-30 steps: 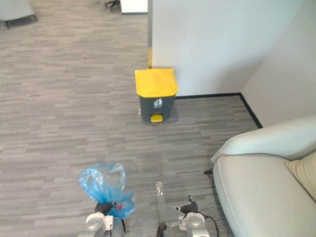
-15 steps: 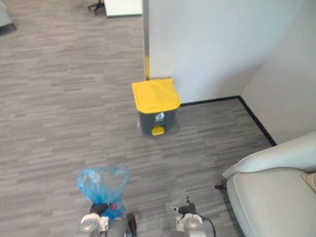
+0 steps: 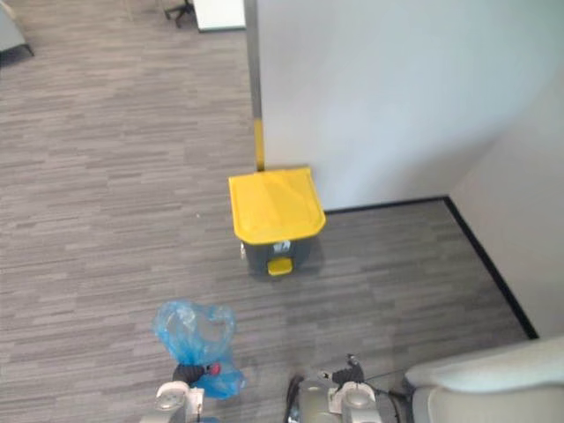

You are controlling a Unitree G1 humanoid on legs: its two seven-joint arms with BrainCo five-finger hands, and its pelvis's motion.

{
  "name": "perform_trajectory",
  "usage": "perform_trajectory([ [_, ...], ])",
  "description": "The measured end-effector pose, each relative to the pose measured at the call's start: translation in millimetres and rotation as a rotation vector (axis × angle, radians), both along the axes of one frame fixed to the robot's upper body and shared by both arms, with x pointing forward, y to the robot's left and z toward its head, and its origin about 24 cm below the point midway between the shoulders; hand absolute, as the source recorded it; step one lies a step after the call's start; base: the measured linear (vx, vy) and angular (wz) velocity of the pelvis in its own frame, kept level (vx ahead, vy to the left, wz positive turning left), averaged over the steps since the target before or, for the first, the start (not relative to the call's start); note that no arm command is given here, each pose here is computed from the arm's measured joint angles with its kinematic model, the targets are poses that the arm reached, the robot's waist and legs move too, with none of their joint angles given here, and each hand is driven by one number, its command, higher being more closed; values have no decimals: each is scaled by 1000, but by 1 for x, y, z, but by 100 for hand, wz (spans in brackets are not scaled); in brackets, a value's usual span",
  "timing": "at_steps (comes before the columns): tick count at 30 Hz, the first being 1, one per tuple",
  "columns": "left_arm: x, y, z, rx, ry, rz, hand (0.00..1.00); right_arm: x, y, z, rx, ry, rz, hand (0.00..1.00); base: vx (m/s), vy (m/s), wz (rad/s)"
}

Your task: Gather rubbish on tea table into small bin, then transfer packed bag to large trash can.

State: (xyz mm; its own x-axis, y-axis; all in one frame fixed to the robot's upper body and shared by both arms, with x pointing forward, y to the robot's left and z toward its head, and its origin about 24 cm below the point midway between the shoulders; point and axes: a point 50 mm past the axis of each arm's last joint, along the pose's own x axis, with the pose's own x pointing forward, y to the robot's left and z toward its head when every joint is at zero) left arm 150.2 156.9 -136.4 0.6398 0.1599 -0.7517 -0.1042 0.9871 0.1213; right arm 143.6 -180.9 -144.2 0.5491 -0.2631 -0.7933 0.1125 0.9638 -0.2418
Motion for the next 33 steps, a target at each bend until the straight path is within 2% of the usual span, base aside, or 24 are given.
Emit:
perform_trajectory([
  [5,1,3,4,-10,-26,23,100,-3,4,0,17,-6,-25,0,266,85,-10],
  [8,1,-1,3,-18,-24,19,100,-9,-3,-1,5,8,-49,0,278,220,2],
  [11,1,14,4,27,-21,8,100,-12,7,-3,39,18,-67,0,213,193,13],
  [18,-10,21,-2,60,32,-34,100,-9,6,-2,33,9,-56,0,214,153,-22],
  [26,-17,29,-7,81,76,-39,100,-9,0,-3,23,18,-51,0,337,-94,38],
  [28,-18,17,-10,54,92,-47,100,-6,-11,-2,-10,23,-47,0,374,-126,11],
  [33,-10,3,-8,14,66,-41,100,-14,-15,-4,-12,44,-79,0,289,-130,36],
])
